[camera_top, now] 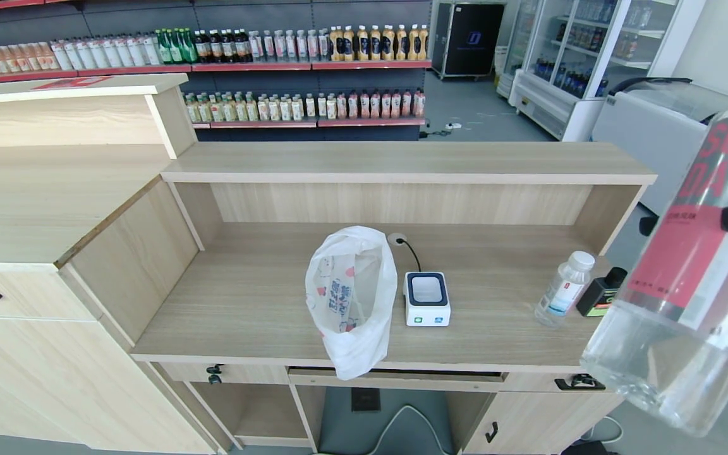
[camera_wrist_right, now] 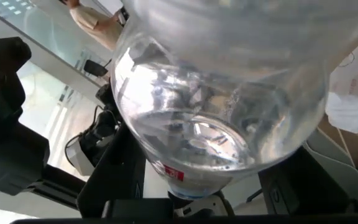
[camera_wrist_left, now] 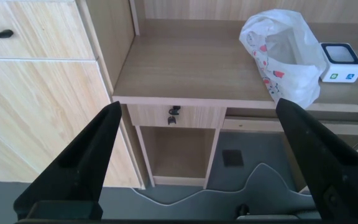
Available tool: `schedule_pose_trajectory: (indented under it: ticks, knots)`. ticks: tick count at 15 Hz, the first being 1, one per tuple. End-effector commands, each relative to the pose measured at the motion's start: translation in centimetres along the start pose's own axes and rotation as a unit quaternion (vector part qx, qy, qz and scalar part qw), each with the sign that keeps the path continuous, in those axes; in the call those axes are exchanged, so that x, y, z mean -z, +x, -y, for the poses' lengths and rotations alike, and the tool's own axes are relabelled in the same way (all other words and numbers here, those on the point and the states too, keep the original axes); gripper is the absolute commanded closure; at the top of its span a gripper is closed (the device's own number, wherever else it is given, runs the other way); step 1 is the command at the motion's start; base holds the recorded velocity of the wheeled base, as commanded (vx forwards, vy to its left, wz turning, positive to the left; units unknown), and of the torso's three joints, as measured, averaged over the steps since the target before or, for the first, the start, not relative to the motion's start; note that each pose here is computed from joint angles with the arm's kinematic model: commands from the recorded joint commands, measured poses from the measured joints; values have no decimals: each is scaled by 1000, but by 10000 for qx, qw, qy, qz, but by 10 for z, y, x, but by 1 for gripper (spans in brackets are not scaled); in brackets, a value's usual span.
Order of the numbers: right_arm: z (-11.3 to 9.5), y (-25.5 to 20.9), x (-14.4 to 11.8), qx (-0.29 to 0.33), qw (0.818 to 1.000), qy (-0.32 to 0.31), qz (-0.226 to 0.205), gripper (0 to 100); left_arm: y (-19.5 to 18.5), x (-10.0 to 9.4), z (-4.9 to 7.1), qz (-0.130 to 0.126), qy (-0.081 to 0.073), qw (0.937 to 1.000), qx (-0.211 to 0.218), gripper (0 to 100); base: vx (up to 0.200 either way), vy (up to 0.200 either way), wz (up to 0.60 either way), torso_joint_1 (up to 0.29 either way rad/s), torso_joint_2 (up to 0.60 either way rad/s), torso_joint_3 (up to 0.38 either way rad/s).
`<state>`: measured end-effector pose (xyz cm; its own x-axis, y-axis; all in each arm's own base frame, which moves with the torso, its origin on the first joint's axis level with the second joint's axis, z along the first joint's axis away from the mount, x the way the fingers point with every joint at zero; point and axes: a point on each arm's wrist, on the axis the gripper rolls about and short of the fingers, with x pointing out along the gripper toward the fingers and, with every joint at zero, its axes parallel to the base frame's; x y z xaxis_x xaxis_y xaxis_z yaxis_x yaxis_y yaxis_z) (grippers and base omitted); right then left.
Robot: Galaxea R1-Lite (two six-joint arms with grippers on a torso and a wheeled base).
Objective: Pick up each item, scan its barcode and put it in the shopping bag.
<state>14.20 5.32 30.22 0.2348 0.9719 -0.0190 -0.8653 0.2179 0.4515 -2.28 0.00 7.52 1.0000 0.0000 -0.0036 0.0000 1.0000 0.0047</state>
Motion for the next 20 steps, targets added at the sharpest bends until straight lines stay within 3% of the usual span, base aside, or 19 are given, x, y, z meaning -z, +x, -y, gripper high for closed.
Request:
schedule_pose_trajectory:
  ticks: [1,13,15,16,17,20]
  knots:
    - [-1,0,4,-20,10000,9,-26,100,0,0,0,3,0,10000,0,0,0,0,0,0,0,0]
    - [4,3,8,-10,9999,-91,-89,100,0,0,0,3,0,10000,0,0,0,0,0,0,0,0]
    - [25,10,6,586,9960,-679,-28,100,0,0,0,3,0,10000,0,0,0,0,0,0,0,0]
    - [46,14,5,1286,9848,-1169,-18,100,0,0,0,3,0,10000,0,0,0,0,0,0,0,0]
    - [69,14,4,1859,9682,-1669,-75,100,0,0,0,3,0,10000,0,0,0,0,0,0,0,0]
    - [138,4,-2,2522,9095,-3304,-78,100,0,0,0,3,0,10000,0,0,0,0,0,0,0,0]
